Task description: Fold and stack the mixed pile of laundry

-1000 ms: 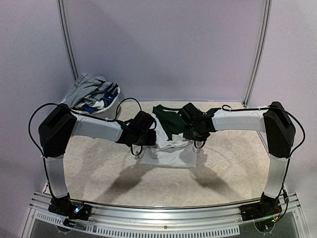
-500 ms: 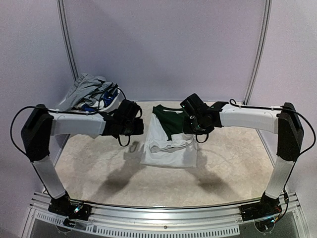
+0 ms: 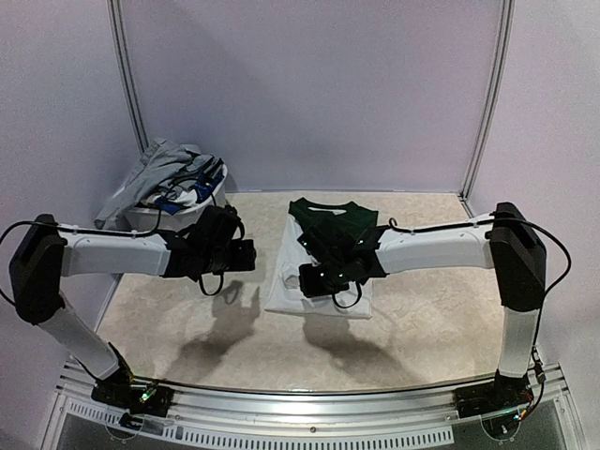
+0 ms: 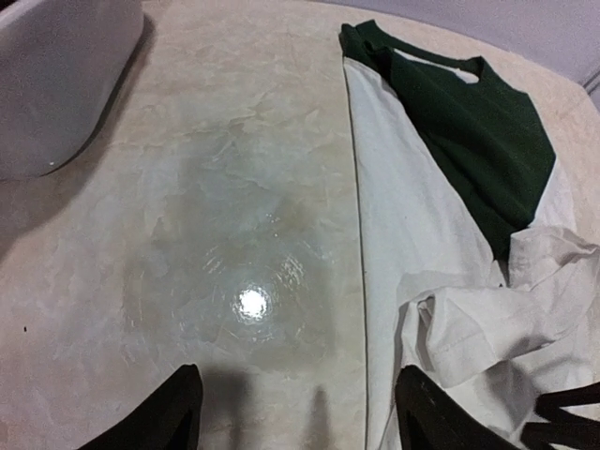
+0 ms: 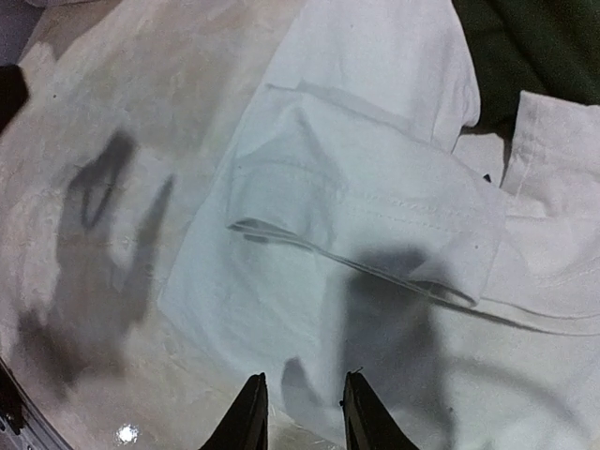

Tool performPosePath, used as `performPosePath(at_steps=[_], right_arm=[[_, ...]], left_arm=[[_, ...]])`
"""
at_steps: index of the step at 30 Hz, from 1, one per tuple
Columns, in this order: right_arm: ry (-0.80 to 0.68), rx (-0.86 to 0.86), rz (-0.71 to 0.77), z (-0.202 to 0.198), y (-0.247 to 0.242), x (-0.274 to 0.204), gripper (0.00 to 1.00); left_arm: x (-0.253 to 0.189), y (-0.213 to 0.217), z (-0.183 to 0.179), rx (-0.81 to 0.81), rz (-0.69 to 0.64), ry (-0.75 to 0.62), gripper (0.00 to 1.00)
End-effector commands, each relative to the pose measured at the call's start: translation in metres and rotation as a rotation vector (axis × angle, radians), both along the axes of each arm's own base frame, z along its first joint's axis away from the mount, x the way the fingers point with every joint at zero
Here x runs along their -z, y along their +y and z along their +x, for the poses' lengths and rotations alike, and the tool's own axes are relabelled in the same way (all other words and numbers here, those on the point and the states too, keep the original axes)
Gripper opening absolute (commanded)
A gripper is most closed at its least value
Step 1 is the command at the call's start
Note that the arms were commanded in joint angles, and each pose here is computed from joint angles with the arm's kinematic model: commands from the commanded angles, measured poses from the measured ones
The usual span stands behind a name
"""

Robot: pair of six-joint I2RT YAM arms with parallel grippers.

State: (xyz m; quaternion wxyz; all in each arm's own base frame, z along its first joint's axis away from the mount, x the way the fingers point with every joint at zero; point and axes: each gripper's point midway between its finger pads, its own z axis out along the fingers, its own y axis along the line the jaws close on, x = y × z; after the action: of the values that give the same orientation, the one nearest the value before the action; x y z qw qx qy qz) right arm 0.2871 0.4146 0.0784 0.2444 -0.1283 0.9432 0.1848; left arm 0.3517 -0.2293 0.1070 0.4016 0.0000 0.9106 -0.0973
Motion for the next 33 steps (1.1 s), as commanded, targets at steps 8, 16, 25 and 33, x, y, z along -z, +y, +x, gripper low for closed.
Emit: performPosePath(at_steps=[8,16,25,33], right_arm=[[0.026,0.038,-0.065,0.007,0.002,0.035,0.27],[0.044,0.076,-0.077,0.030,-0.011,0.052,0.26],[0.036,0.086,-0.080,0.059,-0.014,0.052,0.25],[0.015,0.110,-0.068,0.090,-0.019,0.050,0.25]], left_arm=[[-0.034,0.016,-0.008,-0.012,-0.059,-0.101,0.73],[-0.039,0.020,-0.016,-0.004,-0.081,-0.115,0.72],[-0.044,0.019,-0.019,0.011,-0.104,-0.122,0.71],[-0.047,0.021,-0.024,0.017,-0.114,-0.128,0.71]])
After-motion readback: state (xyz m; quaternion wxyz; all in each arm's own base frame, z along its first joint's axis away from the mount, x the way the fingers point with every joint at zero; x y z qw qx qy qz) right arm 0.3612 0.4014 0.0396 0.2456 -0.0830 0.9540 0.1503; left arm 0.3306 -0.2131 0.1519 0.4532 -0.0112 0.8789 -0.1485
